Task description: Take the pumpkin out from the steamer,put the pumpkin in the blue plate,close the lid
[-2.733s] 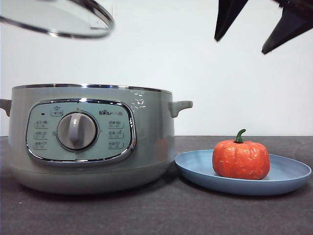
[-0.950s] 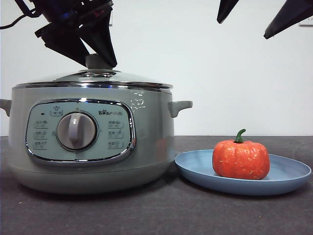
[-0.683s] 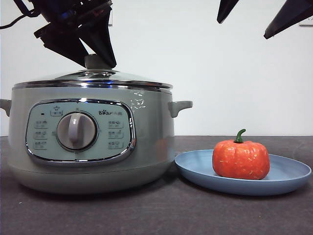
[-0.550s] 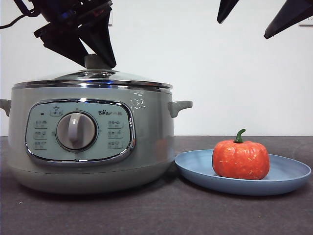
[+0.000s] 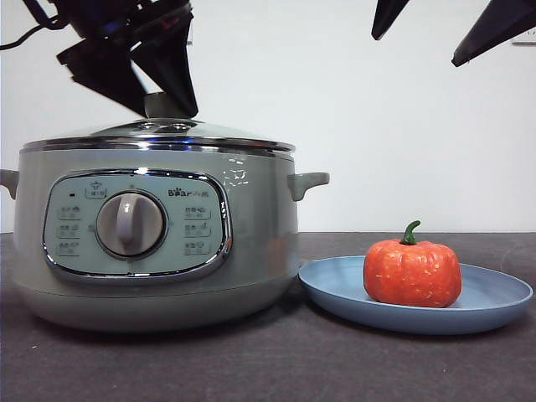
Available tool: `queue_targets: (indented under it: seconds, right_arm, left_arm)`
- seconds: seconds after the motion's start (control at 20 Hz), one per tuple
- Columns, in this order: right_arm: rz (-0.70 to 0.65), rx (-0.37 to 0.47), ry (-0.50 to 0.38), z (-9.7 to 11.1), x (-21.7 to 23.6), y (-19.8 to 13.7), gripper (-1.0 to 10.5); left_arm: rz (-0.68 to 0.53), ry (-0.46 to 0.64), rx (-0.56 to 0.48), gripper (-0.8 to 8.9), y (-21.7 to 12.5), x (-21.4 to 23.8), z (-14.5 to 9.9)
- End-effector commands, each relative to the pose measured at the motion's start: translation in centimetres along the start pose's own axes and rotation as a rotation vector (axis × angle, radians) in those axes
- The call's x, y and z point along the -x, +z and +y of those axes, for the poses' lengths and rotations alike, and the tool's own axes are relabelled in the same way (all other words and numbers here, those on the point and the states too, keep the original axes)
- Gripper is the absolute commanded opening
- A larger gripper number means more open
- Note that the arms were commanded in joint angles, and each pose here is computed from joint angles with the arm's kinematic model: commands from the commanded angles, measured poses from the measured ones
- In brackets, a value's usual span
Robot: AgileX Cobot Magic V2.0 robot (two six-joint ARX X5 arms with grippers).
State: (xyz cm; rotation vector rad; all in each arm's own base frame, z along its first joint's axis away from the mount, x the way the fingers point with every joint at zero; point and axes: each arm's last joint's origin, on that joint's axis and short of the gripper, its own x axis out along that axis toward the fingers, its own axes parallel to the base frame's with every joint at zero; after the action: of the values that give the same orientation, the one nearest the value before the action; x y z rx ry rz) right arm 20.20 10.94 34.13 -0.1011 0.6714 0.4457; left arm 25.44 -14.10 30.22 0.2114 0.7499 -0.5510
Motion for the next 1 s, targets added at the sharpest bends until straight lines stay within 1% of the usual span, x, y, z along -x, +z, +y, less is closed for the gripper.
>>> queue_targets:
  seconds: [0.05, 0.2, 0.35, 0.4, 0.45, 0.5, 0.55, 0.6, 0.65, 0.7, 0.8, 0.85, 0.95, 1.0]
  right_arm:
    - [0.004, -0.008, -0.001, 0.0, -0.2, -0.2, 5.9]
    - [0.004, -0.005, -0.001, 0.0, -0.2, -0.2, 5.9]
    - [0.002, 0.007, 0.000, 0.0, 0.0, -0.2, 5.9]
    - [-0.003, 0.022, 0.001, 0.0, 0.1, -0.2, 5.7]
    - [-0.008, 0.039, 0.001, 0.0, 0.4, -0.2, 4.9]
    - [-0.016, 0.049, 0.001, 0.0, 0.7, -0.2, 3.7]
    - [-0.023, 0.061, 0.001, 0.0, 1.0, -0.2, 2.6]
    - [-0.032, 0.074, 0.001, 0.0, 1.3, -0.3, 1.5]
    - [-0.048, 0.077, 0.000, 0.0, 1.7, -0.4, 0.5]
    - [-0.073, 0.082, 0.001, -0.1, 2.1, -0.7, -0.2]
    - [-0.171, 0.079, 0.000, -0.2, 2.9, -1.7, -0.2]
    - [-0.222, 0.075, -0.015, -0.3, 3.3, -2.6, -0.2]
    - [-0.307, 0.066, -0.041, -0.5, 3.8, -4.5, -0.2]
    - [-0.347, 0.064, -0.040, -0.6, 4.0, -5.5, -0.2]
  left_arm:
    - [0.040, 0.008, -0.007, 4.41, -0.5, -0.5, 0.1]
    - [0.024, 0.010, -0.008, 4.40, 0.4, 0.3, 0.1]
    - [0.024, 0.009, -0.005, 4.40, 1.6, 2.4, 0.0]
    - [0.021, 0.010, -0.005, 4.38, 1.8, 3.3, 0.0]
    - [0.010, 0.011, -0.006, 4.35, 1.8, 4.0, -0.1]
    - [0.007, 0.013, -0.006, 4.03, 1.6, 4.8, -0.1]
    - [0.010, 0.020, -0.007, 2.54, 1.4, 5.5, -0.2]
    - [0.010, 0.043, -0.009, 0.63, 1.2, 6.2, -0.1]
    - [0.004, 0.071, -0.015, -0.09, 1.1, 6.8, -0.1]
    - [-0.008, 0.099, -0.024, -0.06, 1.0, 7.5, 0.0]
    - [-0.067, 0.122, -0.031, -0.06, 0.9, 9.1, -0.1]
    - [-0.111, 0.124, -0.033, -0.06, 0.6, 9.9, -0.2]
    - [-0.204, 0.129, -0.033, -0.08, -0.6, 11.2, -0.3]
    - [-0.249, 0.132, -0.034, -0.08, -1.6, 11.6, -0.4]
